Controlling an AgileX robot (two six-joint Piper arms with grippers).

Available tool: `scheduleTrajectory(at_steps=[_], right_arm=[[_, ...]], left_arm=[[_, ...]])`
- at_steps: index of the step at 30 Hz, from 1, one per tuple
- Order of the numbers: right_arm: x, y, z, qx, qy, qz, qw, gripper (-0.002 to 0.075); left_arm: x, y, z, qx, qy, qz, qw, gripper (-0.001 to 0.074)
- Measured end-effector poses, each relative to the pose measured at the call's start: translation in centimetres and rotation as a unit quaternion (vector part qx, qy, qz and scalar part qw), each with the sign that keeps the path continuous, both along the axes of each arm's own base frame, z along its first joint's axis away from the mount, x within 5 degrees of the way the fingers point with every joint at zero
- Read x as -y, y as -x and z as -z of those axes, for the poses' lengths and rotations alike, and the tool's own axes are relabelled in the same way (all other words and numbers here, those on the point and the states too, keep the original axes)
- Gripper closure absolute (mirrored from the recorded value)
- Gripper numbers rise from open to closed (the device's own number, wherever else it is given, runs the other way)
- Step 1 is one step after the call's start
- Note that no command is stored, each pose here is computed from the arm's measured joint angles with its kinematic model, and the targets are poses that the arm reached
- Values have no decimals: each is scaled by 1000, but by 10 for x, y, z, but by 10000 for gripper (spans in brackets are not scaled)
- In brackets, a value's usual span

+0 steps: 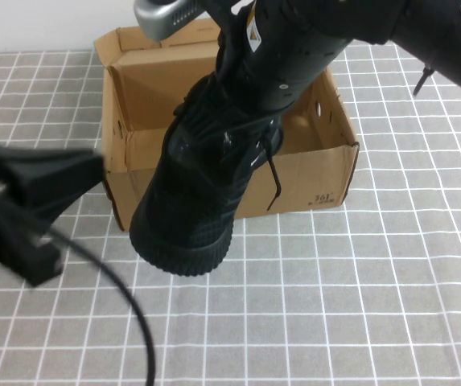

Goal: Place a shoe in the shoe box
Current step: Hand over the shoe

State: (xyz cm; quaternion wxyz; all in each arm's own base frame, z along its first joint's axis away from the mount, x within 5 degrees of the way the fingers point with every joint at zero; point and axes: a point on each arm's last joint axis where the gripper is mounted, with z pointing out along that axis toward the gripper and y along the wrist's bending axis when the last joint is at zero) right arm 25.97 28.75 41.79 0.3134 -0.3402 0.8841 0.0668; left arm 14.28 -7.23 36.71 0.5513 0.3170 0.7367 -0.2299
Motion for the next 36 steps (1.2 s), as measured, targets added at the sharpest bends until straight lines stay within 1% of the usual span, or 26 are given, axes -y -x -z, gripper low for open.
scheduleTrajectory(at_steps=[3, 7, 11, 14, 17, 21, 26, 28, 31, 32, 35, 36], right_arm=[[0, 0, 0, 0, -1, 2, 1000, 704], [-1, 0, -1, 1, -5, 3, 1000, 704], [0, -5, 0, 2, -15, 16, 1000, 704], [6, -13, 1, 0, -20, 35, 999, 704], [15, -23, 2, -3, -24, 56, 998, 704], [21, -31, 4, -6, -26, 75, 997, 704], [20, -34, 8, -11, -24, 76, 997, 704], [19, -34, 9, -12, -23, 76, 997, 704], [19, -34, 10, -14, -24, 77, 997, 704], [19, -34, 10, -14, -24, 77, 997, 704], [19, -34, 10, -14, -24, 77, 997, 704], [19, -34, 10, -14, -24, 77, 997, 704]], left_arm=[[8, -18, -1, 8, -7, 5, 1000, 737], [18, -46, -5, 15, -31, 9, 999, 737], [23, -60, -24, 32, -32, 22, 999, 737], [30, -56, -32, 30, -31, 51, 998, 737], [39, -49, -30, -6, -29, 73, 997, 737], [57, -37, -21, -32, -76, 93, 992, 737], [83, -17, -14, -43, -121, 112, 985, 737], [90, -10, -12, -40, -144, 109, 983, 737], [91, -8, -8, -8, -196, 89, 976, 737], [91, -9, -8, 0, -205, 81, 975, 737], [89, -13, -11, 20, -207, 55, 977, 734], [89, -14, -12, 28, -204, 50, 977, 720]])
